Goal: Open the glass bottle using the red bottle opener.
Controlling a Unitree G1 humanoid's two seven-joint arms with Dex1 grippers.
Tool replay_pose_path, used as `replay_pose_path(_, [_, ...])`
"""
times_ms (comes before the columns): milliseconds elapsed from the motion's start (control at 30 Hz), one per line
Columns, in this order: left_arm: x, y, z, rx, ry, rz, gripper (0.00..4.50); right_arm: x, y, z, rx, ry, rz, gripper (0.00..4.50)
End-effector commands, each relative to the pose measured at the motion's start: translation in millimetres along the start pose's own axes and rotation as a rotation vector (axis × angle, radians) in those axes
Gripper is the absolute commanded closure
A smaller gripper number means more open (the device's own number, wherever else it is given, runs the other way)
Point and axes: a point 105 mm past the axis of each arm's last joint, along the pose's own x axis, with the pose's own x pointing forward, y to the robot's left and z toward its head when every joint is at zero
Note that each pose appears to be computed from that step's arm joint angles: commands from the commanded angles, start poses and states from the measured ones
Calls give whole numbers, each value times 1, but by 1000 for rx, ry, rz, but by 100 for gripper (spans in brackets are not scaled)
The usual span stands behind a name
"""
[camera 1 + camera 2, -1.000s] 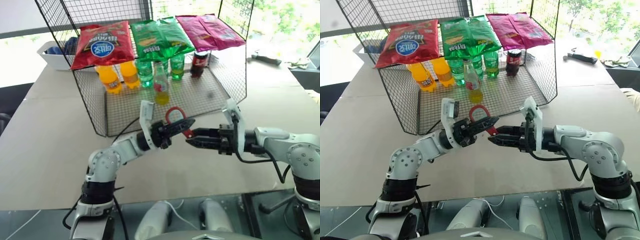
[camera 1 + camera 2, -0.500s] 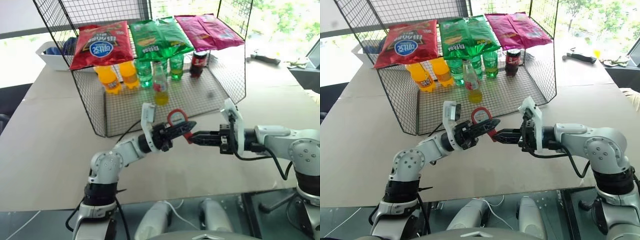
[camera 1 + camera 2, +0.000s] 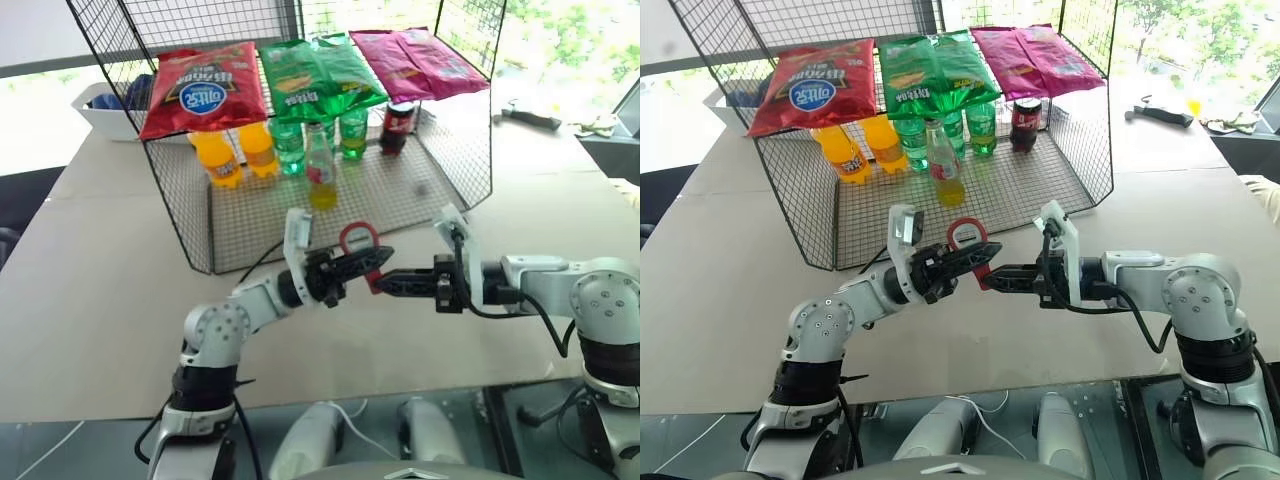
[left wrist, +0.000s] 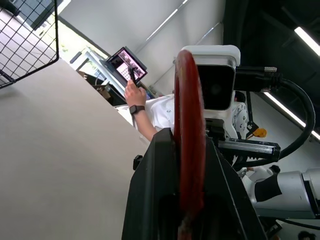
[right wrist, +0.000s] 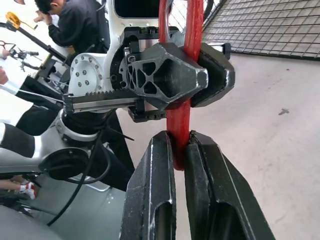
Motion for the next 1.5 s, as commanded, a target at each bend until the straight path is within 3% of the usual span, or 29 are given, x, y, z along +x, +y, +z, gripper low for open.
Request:
replay_pose_path(33, [9,-8,3,50,-4,-28,251,8,26,-2,-17,21,142,450])
replay_pose_path(100, [9,-3,7,52,-30,1,150,5,25,0,-10,12,135,450])
replay_pose_path(133, [9,-2,8,54,-37,9,121,2,23,0,-6,7,122,450])
replay_pose_path(167, [8,-1,10,58,-47,18,122,-2,20,1,-3,3,104,450])
replay_pose_path(233, [5,-2,13,60,-60,20,41,-9,16,2,0,-5,69,450])
replay_pose_path(533, [-6,-3,19,65,-99,42,41,-33,-6,13,-18,-97,-101,450])
replay_pose_path(700, [-3,-7,15,50,-93,8,41,-38,-12,10,-49,-81,-157,450])
replay_pose_path(1067, [2,-13,17,-4,-107,-63,41,-34,0,7,-101,-47,-76,450])
replay_pose_path(1167, [2,-13,17,-15,-108,-71,124,-32,3,6,-107,-36,-51,450])
replay_pose_path(1300, [1,-16,15,-42,-102,-91,288,-30,6,6,-112,-40,-27,450])
replay_pose_path(1400, [1,-15,15,-46,-105,-84,441,-31,7,6,-114,-43,-24,450])
replay_pose_path(1500, [0,-14,15,-49,-106,-79,441,-31,7,6,-114,-49,-22,450])
